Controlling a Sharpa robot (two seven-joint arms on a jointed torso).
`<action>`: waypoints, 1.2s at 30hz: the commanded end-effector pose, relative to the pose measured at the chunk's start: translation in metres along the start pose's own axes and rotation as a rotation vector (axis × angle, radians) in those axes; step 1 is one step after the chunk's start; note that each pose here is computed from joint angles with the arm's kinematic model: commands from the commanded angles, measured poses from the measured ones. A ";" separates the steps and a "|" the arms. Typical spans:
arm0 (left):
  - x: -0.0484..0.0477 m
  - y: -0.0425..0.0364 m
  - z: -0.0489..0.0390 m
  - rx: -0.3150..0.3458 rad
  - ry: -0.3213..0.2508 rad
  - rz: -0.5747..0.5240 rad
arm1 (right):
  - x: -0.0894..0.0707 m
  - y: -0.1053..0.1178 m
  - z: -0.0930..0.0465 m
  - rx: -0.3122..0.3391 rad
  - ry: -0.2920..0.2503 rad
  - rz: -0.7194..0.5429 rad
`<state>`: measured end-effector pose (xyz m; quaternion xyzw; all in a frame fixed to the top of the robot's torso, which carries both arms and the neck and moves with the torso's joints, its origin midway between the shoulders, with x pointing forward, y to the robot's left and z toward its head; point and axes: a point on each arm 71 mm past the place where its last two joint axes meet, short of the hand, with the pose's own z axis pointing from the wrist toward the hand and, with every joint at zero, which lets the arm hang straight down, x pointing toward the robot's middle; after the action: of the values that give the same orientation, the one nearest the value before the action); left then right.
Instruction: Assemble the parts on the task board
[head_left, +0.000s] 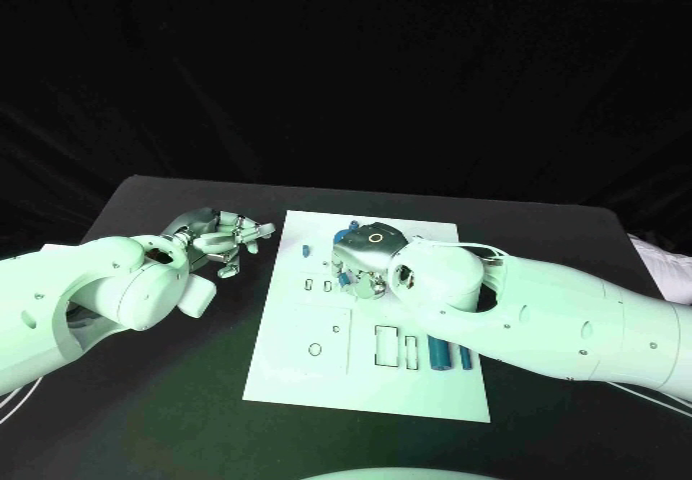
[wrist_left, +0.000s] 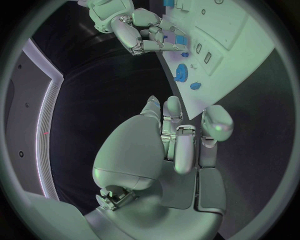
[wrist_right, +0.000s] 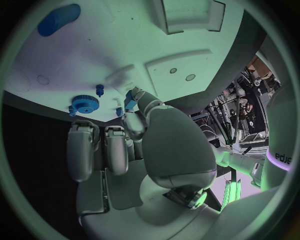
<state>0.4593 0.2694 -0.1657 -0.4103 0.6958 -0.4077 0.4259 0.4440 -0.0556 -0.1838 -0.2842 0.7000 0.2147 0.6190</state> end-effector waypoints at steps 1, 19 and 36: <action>-0.0009 -0.0032 -0.0010 0.024 -0.026 -0.039 | 0.003 0.000 0.002 0.019 0.034 -0.054; 0.0038 -0.0044 0.0001 0.022 -0.007 -0.041 | 0.007 0.004 0.009 0.008 0.043 -0.053; 0.0065 -0.0047 0.0009 0.020 0.010 -0.040 | 0.011 0.004 0.010 0.018 0.075 -0.052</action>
<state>0.4592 0.2644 -0.1644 -0.4219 0.6851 -0.4175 0.4224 0.4484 -0.0472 -0.1933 -0.2995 0.7105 0.1938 0.6065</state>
